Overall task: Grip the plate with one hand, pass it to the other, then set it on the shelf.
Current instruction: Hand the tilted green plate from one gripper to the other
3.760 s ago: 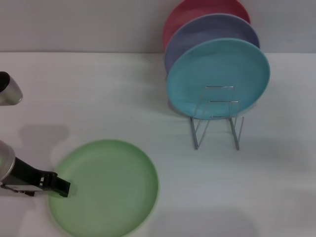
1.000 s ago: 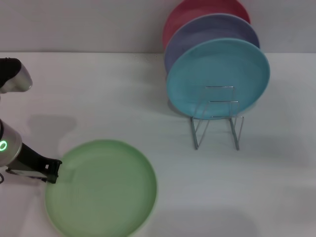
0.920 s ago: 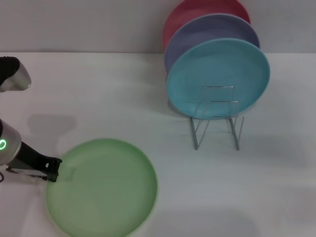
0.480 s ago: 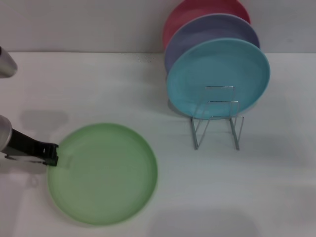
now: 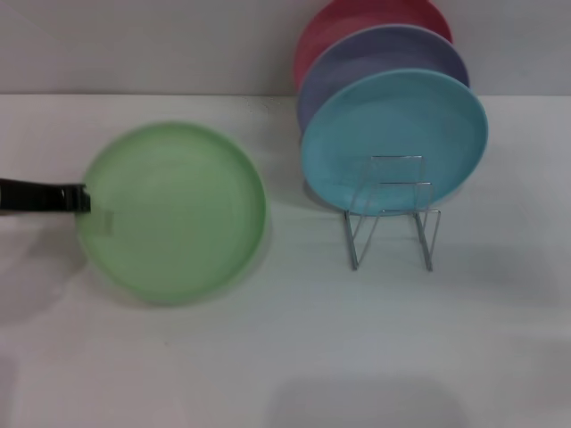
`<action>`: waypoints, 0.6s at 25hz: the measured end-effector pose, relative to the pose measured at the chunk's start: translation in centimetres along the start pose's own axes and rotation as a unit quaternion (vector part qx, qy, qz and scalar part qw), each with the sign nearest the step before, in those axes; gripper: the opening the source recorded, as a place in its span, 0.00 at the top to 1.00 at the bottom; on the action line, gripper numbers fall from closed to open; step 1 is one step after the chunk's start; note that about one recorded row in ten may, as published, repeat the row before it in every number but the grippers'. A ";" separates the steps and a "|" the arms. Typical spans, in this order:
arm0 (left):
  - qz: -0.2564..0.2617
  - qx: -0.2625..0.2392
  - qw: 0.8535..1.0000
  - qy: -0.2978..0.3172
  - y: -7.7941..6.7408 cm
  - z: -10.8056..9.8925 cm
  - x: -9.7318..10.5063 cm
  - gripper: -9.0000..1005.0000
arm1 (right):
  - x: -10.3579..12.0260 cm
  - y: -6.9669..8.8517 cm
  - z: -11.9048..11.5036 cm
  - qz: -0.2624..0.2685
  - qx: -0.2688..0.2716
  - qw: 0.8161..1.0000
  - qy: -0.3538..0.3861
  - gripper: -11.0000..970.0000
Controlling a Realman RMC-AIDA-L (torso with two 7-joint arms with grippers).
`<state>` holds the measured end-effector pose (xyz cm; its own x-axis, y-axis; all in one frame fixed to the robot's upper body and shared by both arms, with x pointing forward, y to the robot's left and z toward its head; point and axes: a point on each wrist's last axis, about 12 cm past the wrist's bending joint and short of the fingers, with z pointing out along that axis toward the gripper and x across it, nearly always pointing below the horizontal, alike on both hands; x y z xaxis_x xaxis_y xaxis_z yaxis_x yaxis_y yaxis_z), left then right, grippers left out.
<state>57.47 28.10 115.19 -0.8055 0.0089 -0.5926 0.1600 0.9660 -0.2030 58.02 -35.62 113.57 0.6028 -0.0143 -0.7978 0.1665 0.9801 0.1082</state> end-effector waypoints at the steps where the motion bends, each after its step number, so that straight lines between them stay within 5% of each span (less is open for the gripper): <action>1: -0.005 0.003 0.999 -0.037 0.5 -0.1 0.1 0.96 | 0.0 0.0 0.0 0.000 0.000 1.000 0.000 0.17; 8: -0.003 -0.017 0.990 -0.141 1.6 0.4 1.1 0.96 | 0.0 -0.2 -0.2 -0.001 0.002 1.000 0.001 0.17; 15: 0.018 -0.063 0.946 -0.316 0.8 0.6 3.2 0.96 | 0.0 -0.3 -0.3 -0.002 0.003 1.000 0.003 0.17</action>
<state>55.37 28.76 112.64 -0.2918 -0.0766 -0.9534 0.0792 0.9914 -0.1039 57.75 -35.84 113.32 0.5970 -0.0178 -0.8021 0.1746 0.9787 0.1082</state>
